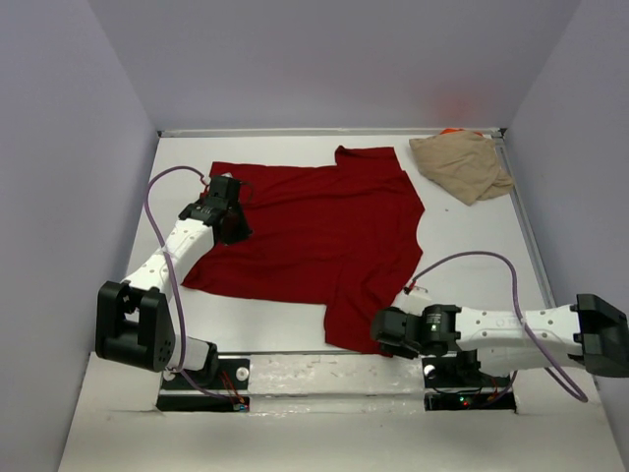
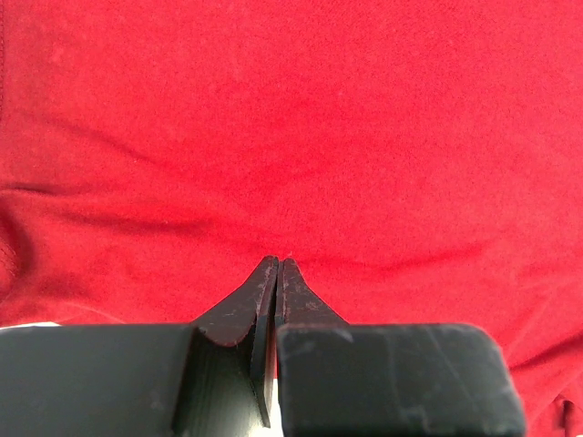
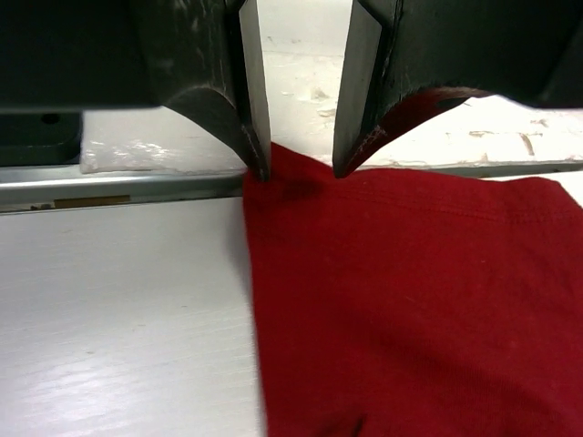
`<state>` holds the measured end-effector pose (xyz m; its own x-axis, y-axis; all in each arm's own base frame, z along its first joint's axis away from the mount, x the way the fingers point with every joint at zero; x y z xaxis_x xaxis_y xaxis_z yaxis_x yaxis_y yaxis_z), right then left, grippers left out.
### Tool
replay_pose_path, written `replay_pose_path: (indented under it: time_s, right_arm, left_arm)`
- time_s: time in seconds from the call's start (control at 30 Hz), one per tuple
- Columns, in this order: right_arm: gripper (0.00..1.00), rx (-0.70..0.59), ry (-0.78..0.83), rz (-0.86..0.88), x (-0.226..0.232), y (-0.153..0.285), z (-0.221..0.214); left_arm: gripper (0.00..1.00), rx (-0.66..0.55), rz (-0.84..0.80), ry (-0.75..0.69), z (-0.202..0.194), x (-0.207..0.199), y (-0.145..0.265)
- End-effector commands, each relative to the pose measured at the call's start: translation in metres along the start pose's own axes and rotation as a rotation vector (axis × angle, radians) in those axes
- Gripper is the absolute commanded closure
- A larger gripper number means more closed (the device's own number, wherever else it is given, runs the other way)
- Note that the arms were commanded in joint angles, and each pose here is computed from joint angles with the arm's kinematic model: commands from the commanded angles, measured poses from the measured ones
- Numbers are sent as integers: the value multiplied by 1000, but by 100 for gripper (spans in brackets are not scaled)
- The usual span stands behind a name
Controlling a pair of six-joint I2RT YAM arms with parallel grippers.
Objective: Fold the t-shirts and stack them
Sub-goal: Fold the tshirt
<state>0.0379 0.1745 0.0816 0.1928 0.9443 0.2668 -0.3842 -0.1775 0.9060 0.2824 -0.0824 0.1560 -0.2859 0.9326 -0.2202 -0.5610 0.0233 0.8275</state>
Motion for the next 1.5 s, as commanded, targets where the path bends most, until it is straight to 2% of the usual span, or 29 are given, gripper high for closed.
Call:
replay_pose_path:
  time_s: [0.0,0.33,0.47,0.73,0.93,1.07,1.2,1.33,1.4,1.43,1.47]
  right_arm:
    - [60,-41,24,-24,15,9,8]
    - [60,-67,-49,-174,-16,12,12]
    - [60,-64,-76,-185,-25,13,11]
    - [60,-13,-61,-72,-13,0,1]
    - [61,-10,-41,16,-3,-4,-1]
    - [61,-17,-31,135,10,-3,0]
    - [61,-13,-26,155,10,-2,0]
    - [71,-10,-17,160,12,-1,0]
    - [96,-8,-5,153,14,-1,-1]
    - [100,-11,0,147,15,-2,-1]
    - [100,-10,4,144,16,-2,-1]
  left_arm:
    - [89,-21,-22,-21,4,-2,11]
    - [89,-21,-20,-22,4,-1,10]
    - [89,-19,-20,-22,3,-2,9]
    - [89,-17,-20,-23,3,-2,11]
    - [89,-12,-20,-38,3,-2,14]
    - [89,-16,-15,-41,2,0,17]
    - [89,-17,-16,-43,2,0,19]
    - [89,-13,-20,-44,2,-1,19]
    - [89,-12,-18,-43,1,-1,19]
    - [89,-11,-18,-43,0,-1,19]
    - [89,-8,-17,-43,-1,-1,18]
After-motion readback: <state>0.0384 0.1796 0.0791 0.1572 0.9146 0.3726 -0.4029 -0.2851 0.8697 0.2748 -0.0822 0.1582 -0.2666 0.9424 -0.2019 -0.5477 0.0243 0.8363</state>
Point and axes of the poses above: each gripper's point midway between its finger pads, its own y axis back along the fingers, its own x axis along the line the jaws close on, z = x × y, the point moved 6 cm from there along y, back along the fingers, and after that the axes turned 3 degrees about y, right-handed, at the moved point
